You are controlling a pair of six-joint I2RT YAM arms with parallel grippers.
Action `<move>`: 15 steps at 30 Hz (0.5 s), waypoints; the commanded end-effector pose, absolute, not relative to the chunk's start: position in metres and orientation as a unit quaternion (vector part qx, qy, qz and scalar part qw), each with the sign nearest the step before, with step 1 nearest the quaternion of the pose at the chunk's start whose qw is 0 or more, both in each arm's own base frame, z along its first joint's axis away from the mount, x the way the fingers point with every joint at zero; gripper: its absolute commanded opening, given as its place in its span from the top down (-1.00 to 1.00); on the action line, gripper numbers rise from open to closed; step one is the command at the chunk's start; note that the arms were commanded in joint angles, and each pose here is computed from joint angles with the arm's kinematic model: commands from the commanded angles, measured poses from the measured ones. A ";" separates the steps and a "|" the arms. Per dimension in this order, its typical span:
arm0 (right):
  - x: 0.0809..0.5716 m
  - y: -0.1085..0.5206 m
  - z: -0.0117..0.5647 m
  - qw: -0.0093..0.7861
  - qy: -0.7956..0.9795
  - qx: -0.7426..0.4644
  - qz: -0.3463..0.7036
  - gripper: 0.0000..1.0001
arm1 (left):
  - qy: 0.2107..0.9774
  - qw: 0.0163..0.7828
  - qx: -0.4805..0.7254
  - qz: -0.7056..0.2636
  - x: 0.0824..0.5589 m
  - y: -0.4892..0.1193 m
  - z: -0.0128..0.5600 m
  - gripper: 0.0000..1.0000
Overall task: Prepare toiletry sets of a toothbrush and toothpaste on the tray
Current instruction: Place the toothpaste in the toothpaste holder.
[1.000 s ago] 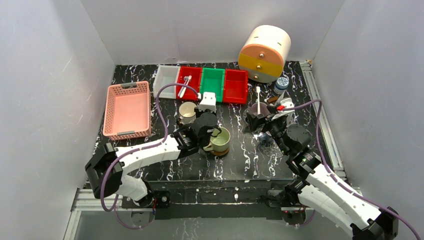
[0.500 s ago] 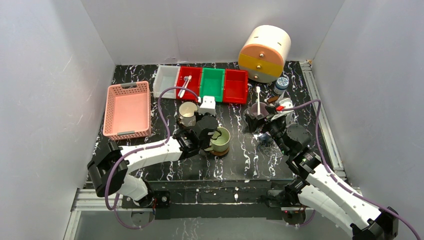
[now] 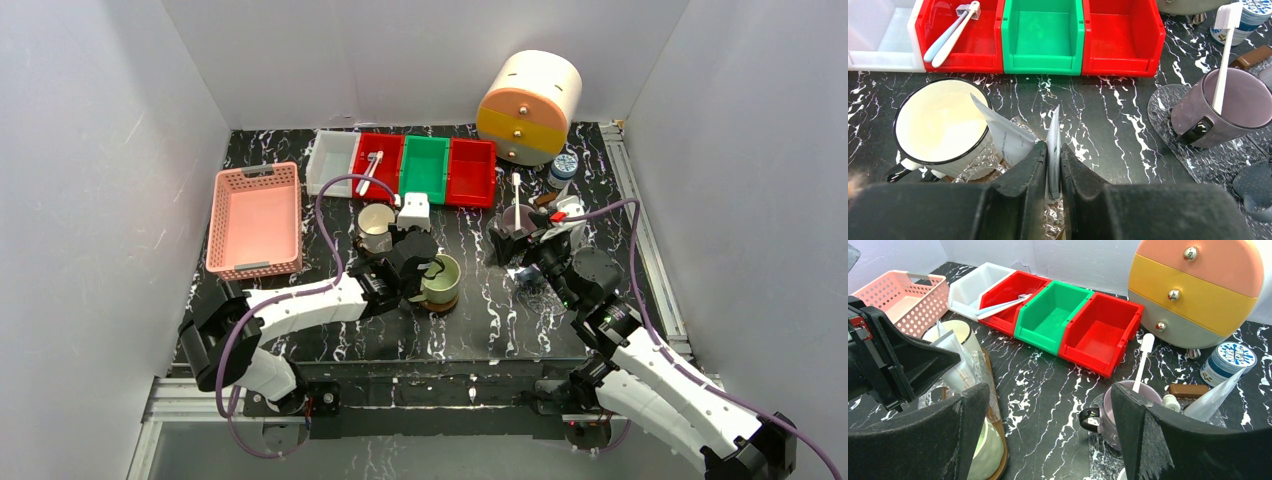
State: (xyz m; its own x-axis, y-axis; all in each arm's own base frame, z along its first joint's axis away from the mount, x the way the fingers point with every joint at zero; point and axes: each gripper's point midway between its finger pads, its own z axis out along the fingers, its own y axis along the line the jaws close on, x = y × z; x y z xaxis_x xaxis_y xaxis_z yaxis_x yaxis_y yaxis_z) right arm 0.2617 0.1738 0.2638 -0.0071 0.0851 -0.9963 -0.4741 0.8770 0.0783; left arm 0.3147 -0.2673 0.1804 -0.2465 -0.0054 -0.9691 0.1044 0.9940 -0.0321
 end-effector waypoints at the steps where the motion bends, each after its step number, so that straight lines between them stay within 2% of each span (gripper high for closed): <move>1: 0.262 0.175 0.277 0.705 0.662 -0.144 0.208 -0.97 | 0.776 0.629 -0.014 -0.043 0.319 -0.257 0.195 0.66; 8: 0.261 0.175 0.278 0.706 0.661 -0.145 0.210 -0.97 | 0.777 0.628 -0.017 -0.039 0.318 -0.253 0.202 0.43; 15: 0.261 0.175 0.279 0.707 0.660 -0.145 0.211 -0.97 | 0.775 0.630 -0.021 -0.050 0.315 -0.251 0.218 0.29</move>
State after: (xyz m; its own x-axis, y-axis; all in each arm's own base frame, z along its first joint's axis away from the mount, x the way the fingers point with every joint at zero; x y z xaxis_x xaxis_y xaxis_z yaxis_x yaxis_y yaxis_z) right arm 0.2609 0.1752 0.2638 -0.0074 0.0841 -0.9964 -0.4824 0.8725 0.0772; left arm 0.3122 -0.2600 0.1773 -0.2638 0.0042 -0.9646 0.0806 0.9966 -0.0177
